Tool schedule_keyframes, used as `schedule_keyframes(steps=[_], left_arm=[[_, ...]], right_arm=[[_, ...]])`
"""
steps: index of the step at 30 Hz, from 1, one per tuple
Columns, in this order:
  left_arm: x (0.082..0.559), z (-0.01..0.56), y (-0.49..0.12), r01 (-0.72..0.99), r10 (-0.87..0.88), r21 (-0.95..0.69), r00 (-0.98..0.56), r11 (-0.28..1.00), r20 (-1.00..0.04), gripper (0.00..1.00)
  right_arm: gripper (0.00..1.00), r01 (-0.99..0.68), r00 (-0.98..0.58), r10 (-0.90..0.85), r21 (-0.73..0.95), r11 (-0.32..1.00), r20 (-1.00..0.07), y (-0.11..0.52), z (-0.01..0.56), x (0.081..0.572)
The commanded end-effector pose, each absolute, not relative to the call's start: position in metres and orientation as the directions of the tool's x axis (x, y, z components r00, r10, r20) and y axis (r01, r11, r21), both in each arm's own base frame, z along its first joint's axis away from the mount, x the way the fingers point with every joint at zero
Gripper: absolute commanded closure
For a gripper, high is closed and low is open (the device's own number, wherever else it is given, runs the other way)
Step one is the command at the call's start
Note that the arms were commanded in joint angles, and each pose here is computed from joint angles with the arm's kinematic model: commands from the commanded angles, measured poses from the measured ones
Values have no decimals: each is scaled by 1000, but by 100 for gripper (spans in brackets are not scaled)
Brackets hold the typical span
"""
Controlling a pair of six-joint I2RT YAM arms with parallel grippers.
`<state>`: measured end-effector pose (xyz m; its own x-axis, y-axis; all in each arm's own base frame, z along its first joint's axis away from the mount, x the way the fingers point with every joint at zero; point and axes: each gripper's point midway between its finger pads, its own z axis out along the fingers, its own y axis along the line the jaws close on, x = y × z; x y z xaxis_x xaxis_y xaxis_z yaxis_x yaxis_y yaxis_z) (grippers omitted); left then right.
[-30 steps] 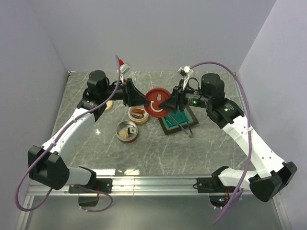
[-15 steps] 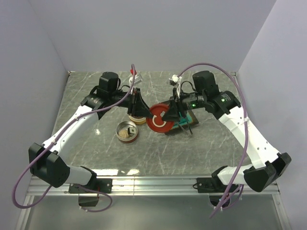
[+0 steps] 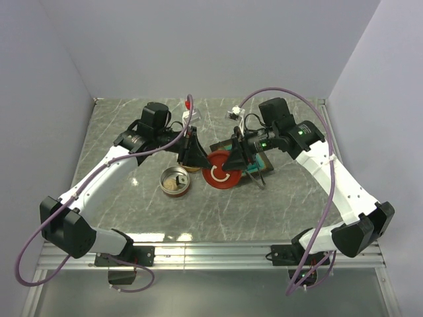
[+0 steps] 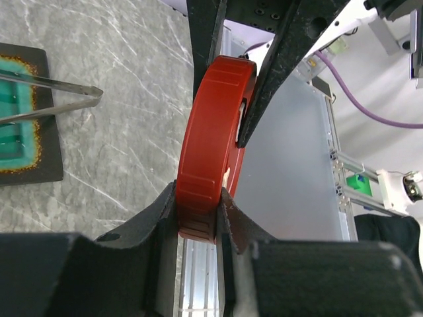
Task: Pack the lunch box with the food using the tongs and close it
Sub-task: Pass the lid of the lunch box from the right arm to the left
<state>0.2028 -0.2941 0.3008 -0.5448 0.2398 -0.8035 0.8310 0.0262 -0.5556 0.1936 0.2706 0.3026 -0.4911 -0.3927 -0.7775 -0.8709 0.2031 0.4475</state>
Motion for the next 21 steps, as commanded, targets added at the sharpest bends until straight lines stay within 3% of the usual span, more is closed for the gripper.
schedule_keyframes(steps=[1,6,9,10,13,15,16,19,21], left_arm=[[203,324,-300,878,217,-479,-469,4,-856,99],[201,328,-300,891,201,-455,-446,2,-872,98],[209,335,-295,894,160,-447,-446,36,-881,83],[218,336,-287,871,134,-486,-491,70,-861,72],[241,352,-268,858,55,-501,-509,114,-859,55],[258,372,-244,836,-53,-519,-519,179,-853,49],[268,381,-232,832,-114,-514,-501,209,-858,41],[264,404,-221,859,-200,-444,-402,254,-893,26],[257,414,-218,850,-240,-455,-399,266,-885,21]], right_arm=[[71,-894,-435,-407,440,87,-803,283,314,174],[100,-889,-443,-384,453,69,-810,288,320,169],[100,-891,-445,-364,447,84,-818,287,323,170],[100,-892,-445,-357,443,93,-822,285,324,170],[100,-887,-461,-291,428,174,-838,279,334,189],[100,-862,-481,-161,432,266,-862,270,353,216],[100,-848,-489,-119,439,297,-864,267,355,225],[100,-818,-442,62,430,382,-895,257,389,256],[100,-795,-439,148,460,395,-886,256,406,267]])
